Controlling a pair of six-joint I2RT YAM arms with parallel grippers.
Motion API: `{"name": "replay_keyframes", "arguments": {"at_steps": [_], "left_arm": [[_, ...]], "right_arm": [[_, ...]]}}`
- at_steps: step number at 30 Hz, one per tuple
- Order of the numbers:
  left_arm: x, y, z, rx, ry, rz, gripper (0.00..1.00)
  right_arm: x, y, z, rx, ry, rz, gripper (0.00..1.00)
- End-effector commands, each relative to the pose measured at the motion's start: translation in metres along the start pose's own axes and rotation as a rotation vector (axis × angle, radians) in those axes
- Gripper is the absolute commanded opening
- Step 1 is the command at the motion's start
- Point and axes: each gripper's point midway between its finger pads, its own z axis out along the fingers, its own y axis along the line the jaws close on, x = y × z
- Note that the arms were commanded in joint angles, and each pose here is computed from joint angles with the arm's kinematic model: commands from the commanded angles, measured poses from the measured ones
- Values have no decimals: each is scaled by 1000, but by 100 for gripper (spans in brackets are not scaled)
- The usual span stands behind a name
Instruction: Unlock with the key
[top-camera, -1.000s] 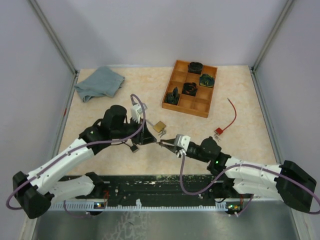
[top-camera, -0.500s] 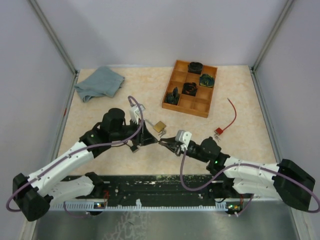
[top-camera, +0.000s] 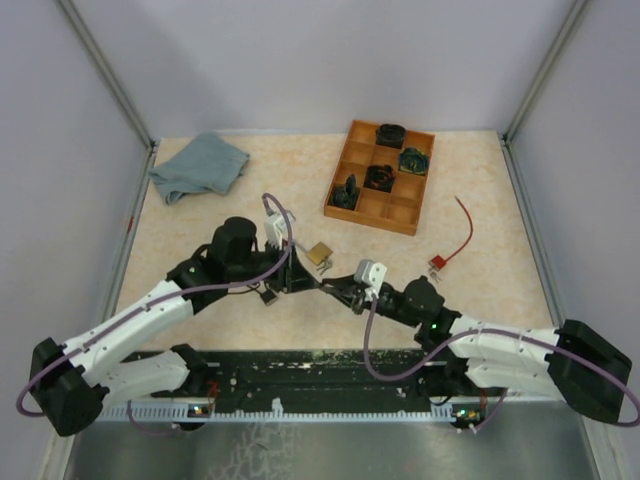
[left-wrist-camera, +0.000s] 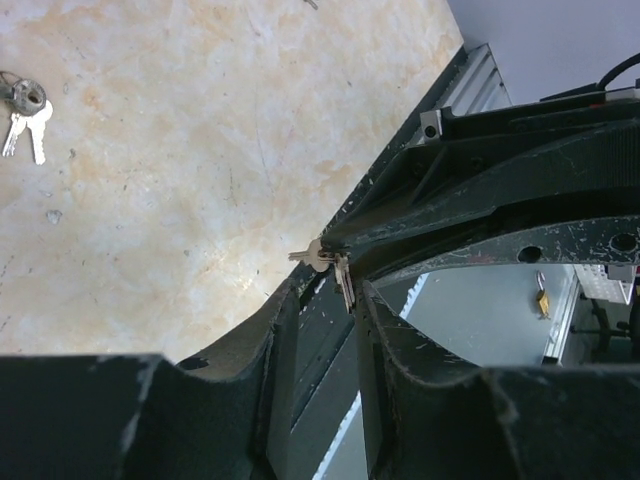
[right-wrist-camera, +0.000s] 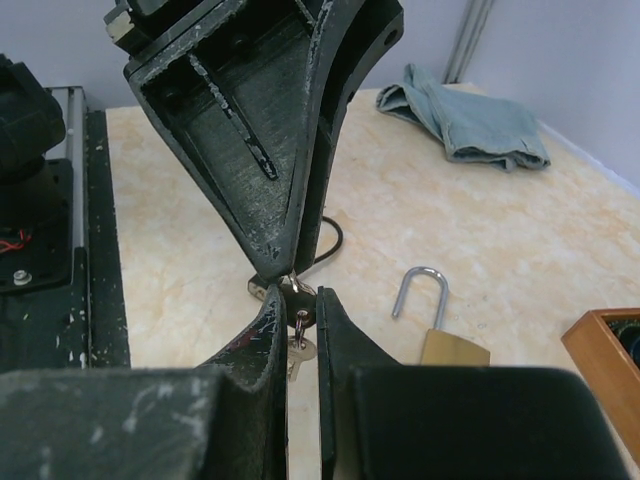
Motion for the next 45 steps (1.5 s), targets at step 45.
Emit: {"name": "replay_keyframes", "arguments": {"at_steps": [45], "left_arm": [[44, 94, -9, -398, -72, -207, 42]], "right_arm": [[165, 15, -5, 202, 980, 282, 31]]}}
